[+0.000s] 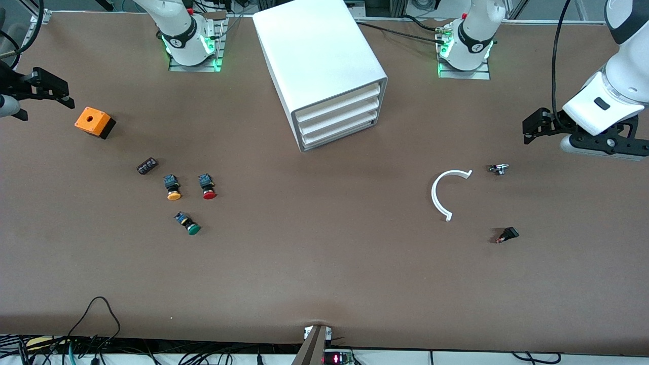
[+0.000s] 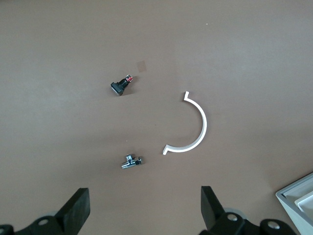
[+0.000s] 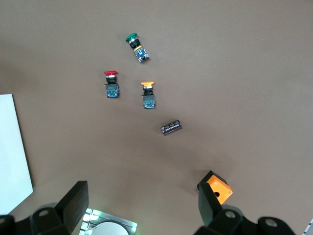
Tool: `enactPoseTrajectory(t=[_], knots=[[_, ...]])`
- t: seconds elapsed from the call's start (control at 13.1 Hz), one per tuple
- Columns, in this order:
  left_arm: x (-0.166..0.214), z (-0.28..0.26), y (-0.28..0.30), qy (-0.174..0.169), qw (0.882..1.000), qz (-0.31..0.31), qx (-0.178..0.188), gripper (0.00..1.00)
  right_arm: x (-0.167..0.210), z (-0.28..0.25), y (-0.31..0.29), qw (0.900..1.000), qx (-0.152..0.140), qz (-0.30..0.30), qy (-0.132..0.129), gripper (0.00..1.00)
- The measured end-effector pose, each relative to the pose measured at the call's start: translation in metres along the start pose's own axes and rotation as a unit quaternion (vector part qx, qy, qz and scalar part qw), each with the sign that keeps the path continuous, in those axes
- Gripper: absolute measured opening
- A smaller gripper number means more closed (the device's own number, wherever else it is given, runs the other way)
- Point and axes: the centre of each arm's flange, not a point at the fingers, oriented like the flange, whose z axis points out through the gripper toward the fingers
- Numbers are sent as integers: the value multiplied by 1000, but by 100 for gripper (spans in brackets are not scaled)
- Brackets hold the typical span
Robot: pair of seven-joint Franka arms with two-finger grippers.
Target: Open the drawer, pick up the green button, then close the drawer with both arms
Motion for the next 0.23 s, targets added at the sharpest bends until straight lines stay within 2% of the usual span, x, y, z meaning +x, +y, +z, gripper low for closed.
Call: enactPoseTrajectory(t=[0.23], knots=[[0,0,0,0,1000,-2,0,100,0,0,0,1000,0,0,0,100]])
